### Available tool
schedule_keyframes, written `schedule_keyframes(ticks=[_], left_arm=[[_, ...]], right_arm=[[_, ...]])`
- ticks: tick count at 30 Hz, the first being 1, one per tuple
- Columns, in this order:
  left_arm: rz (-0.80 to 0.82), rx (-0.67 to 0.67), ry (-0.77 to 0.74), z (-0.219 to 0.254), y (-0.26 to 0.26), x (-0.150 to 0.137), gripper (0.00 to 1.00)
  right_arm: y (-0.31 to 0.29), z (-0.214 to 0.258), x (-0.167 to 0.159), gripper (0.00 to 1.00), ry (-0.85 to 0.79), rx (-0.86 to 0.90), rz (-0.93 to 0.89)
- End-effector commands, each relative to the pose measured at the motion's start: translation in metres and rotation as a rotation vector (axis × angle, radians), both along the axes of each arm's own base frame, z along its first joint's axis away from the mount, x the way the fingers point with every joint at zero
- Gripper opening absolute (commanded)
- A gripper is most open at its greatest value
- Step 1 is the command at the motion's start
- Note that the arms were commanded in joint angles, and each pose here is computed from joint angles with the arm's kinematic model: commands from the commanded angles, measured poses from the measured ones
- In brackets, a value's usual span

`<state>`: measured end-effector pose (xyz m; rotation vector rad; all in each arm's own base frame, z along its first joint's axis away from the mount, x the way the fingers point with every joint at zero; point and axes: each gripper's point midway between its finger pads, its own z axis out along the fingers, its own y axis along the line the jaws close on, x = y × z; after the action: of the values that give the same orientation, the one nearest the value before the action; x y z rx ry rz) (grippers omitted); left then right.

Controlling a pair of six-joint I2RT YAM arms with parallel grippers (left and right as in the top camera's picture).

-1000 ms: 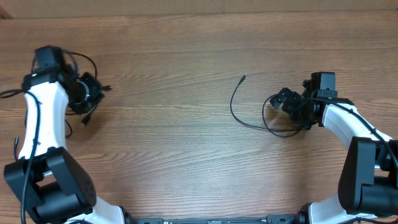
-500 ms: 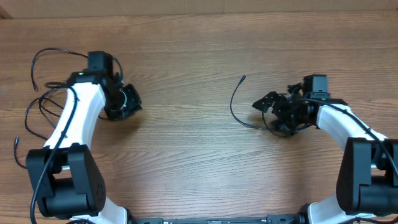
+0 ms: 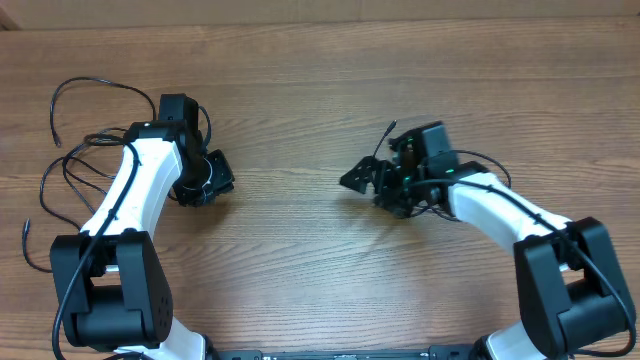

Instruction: Untangle cables

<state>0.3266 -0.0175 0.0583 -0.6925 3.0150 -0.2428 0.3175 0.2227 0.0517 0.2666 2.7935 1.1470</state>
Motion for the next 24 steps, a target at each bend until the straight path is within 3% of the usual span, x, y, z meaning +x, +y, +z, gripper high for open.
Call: schedule_keyframes(ticks=[1, 2, 3, 6, 11, 15, 24], left_arm=[[-0.02, 0.035, 0.0, 0.001, 0.005, -0.004, 0.39], [-0.021, 0.035, 0.001, 0.001, 0.004, -0.004, 0.4], [-0.021, 0.035, 0.003, 0.001, 0.004, -0.005, 0.4], [-0.02, 0.035, 0.003, 0.001, 0.004, -0.005, 0.38], [-0.021, 0.023, 0.011, 0.001, 0.002, -0.007, 0.33], [-0.022, 0.022, 0.011, 0.001, 0.002, -0.007, 0.32], [-0.026, 0.022, 0.011, 0.001, 0.0, -0.007, 0.3]], right_arm=[[0.01, 0.002, 0.0, 1.0, -0.026, -0.006, 0.002], [0.011, 0.003, 0.002, 0.96, -0.04, 0.0, 0.003], [0.012, 0.005, 0.005, 0.77, -0.057, 0.005, 0.007], [0.005, 0.015, 0.02, 0.04, -0.088, 0.022, -0.023], [-0.028, 0.03, 0.055, 0.04, -0.132, 0.027, -0.127], [-0.074, 0.018, 0.073, 0.04, -0.132, -0.078, -0.268], [-0.148, -0.018, 0.062, 0.04, -0.037, -0.42, -0.478]])
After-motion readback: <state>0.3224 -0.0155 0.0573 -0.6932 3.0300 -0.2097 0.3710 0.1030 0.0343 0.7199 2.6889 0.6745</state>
